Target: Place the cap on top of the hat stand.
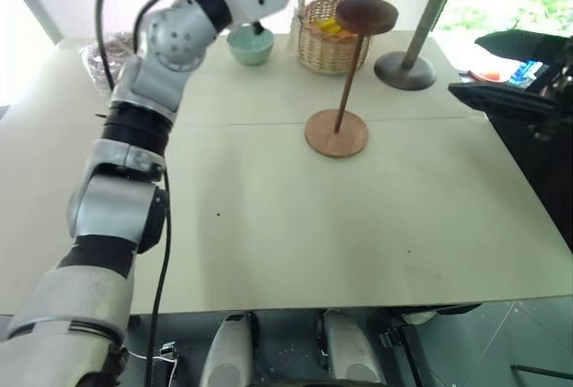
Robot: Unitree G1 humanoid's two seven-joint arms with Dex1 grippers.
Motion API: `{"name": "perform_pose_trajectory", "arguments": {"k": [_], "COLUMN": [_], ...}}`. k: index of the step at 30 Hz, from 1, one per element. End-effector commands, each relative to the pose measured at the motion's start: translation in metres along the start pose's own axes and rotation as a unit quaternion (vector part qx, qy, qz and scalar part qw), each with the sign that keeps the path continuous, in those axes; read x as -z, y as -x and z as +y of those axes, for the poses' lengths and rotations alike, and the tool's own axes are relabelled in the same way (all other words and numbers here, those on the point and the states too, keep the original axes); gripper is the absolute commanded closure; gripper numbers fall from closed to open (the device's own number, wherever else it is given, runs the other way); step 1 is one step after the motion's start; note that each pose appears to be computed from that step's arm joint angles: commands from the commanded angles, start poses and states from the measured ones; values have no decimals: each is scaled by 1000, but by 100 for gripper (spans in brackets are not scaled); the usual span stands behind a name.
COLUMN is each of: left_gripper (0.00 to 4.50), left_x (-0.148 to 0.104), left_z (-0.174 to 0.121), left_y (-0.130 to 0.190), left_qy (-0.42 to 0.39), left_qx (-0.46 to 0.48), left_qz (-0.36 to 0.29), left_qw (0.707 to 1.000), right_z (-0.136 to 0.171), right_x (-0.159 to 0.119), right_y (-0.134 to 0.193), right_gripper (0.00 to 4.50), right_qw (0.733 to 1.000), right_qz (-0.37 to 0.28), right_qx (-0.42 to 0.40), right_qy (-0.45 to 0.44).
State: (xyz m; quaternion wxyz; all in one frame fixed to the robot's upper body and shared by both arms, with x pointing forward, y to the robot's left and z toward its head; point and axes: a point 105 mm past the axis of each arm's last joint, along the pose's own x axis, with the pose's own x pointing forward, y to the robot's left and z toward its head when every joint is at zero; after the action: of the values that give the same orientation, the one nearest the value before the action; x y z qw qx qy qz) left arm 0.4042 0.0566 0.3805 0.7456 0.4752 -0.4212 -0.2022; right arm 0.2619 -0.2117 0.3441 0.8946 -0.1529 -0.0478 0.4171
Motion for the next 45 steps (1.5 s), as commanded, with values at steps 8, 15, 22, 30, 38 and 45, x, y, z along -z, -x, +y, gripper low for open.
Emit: {"name": "perform_pose_trajectory", "arguments": {"k": [8, 15, 22, 30, 38, 45], "left_gripper": [447, 447, 123, 4, 4, 4], "left_x": [-8, -7, -7, 4, 8, -11], "left_z": [-49, -71, -66, -47, -21, 9], "left_y": [0, 10, 17, 49, 121, 161], "left_qy": [-33, -38, -34, 34, 329, 562], "left_qx": [46, 74, 65, 109, 254, 332], "left_qz": [-26, -24, -7, 24, 69, 77], "left_qw": [998, 996, 997, 993, 907, 754], "right_z": [6, 6, 4, 9, 34, 57], "right_x": [-14, -10, -3, 16, 30, 30], "right_y": [6, 2, -5, -17, -42, -90], "right_gripper": [0, 0, 0, 0, 0, 0], "right_qw": [999, 999, 999, 996, 983, 973], "right_qz": [-32, -23, -5, 38, 68, 18], "right_qx": [14, 15, 16, 21, 8, 56], "right_qy": [11, 19, 38, 82, 173, 224]}}
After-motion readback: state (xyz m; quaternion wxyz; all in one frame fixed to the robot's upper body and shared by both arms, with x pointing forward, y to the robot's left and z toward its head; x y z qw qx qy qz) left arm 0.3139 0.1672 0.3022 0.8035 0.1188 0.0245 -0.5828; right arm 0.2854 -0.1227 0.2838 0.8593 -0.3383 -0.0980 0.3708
